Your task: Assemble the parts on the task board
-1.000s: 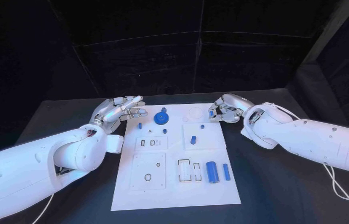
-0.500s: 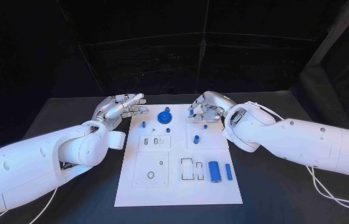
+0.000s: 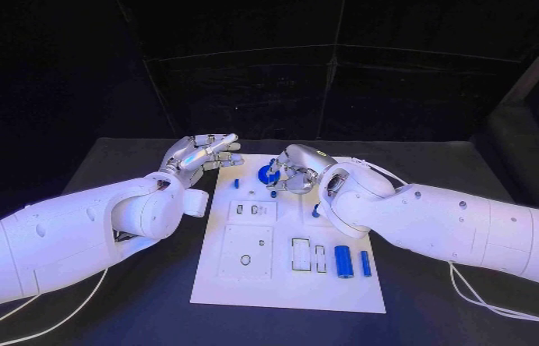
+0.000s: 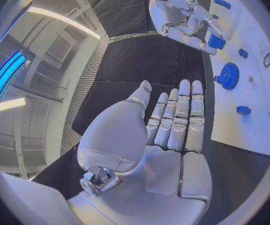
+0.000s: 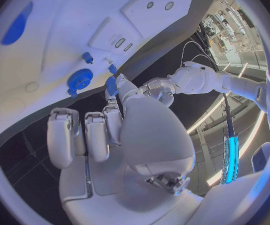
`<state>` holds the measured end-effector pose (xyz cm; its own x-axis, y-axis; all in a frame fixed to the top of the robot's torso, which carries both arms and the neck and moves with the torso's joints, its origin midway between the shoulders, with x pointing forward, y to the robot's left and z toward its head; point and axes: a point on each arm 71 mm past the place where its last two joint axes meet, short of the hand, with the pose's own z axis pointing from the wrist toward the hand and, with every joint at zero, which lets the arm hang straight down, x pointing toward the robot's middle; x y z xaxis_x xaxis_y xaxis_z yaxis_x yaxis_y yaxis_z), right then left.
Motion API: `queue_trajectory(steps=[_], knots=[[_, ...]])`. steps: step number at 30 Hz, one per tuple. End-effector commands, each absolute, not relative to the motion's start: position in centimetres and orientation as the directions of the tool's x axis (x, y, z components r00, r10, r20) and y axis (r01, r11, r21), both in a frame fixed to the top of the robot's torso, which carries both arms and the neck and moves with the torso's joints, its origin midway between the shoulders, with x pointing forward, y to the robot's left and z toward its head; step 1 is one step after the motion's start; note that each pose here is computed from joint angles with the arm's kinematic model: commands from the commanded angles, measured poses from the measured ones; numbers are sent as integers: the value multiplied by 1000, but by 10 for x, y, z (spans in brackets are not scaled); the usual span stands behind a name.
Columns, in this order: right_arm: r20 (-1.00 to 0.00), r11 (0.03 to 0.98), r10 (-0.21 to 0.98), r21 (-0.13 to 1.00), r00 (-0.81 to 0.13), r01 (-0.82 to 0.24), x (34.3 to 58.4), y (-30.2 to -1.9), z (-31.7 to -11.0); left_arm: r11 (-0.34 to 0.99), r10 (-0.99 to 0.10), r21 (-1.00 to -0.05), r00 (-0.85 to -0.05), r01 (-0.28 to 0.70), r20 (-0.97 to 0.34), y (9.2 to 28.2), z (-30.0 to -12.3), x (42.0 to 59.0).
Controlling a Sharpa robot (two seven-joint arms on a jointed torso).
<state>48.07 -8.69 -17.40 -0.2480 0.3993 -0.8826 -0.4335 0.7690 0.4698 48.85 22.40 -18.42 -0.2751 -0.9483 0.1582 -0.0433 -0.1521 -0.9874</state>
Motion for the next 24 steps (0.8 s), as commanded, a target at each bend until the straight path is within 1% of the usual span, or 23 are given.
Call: queue_trajectory(steps=[1,9,24], knots=[[-920,795,308,389,-244,-466,477,-79,-183,-161,-943,-986,-290,-33,164,222,-182,489],[-935,799,239,342,-261,-494,469,-63,-199,-161,-942,-986,-292,-34,164,222,-181,489],[-934,809,212,332,-286,-484,463,-57,-215,-162,-942,-986,-294,-33,164,221,-180,489]])
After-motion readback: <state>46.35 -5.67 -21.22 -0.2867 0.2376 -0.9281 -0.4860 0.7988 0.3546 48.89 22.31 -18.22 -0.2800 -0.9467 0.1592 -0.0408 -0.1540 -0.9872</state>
